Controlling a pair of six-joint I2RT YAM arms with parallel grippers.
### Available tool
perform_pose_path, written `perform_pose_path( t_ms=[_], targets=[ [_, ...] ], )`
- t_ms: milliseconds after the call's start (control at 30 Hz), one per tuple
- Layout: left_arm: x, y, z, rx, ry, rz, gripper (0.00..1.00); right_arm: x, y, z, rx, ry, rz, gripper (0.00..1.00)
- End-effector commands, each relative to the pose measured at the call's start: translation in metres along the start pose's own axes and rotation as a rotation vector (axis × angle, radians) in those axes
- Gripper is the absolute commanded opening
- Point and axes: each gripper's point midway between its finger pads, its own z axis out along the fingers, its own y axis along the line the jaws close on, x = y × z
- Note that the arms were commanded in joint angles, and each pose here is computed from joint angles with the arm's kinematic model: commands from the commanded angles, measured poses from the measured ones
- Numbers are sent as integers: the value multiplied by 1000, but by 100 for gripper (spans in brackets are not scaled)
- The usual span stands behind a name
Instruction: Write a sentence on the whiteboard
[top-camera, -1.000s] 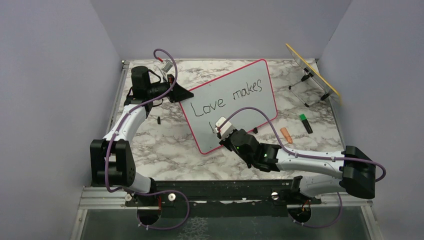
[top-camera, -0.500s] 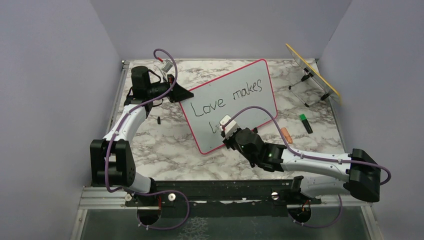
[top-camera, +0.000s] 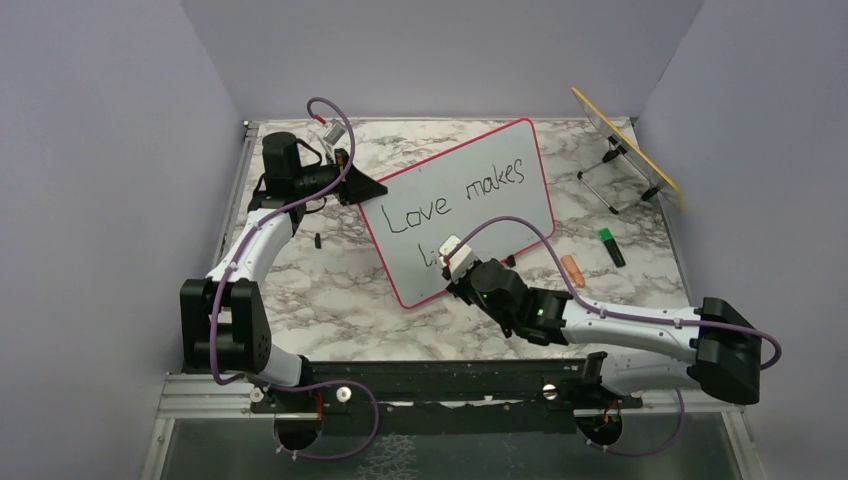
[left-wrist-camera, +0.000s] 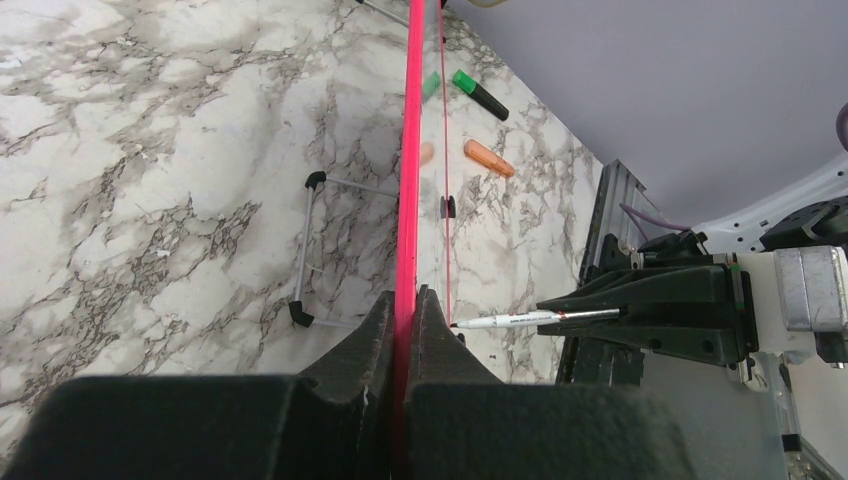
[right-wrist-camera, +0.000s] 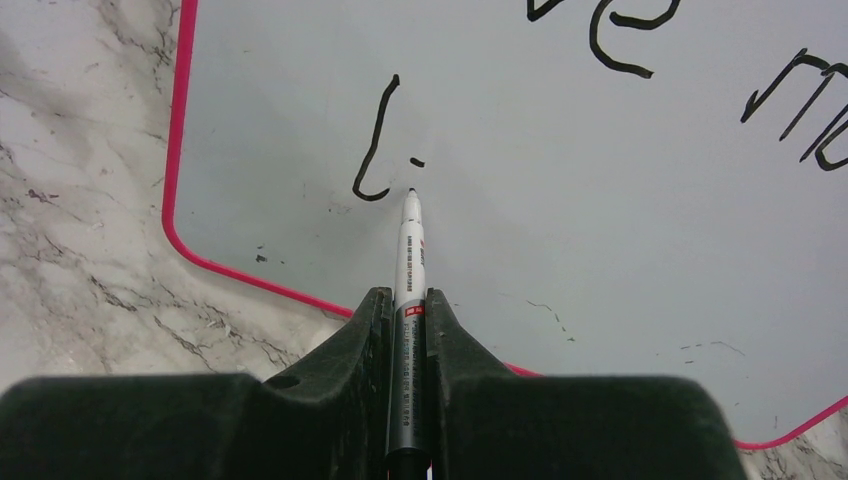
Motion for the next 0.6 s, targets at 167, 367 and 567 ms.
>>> perform_pose_path(
  t_ms=[167,367,567],
  targets=[
    [24,30,2,-113,40,-53,0,-1,0,4,13,-13,24,1],
    [24,30,2,-110,41,-52,0,-3,-4,6,38,-22,29,1],
    [24,30,2,-111,40,-52,0,-5,-7,7,52,-32,38,1]
  ],
)
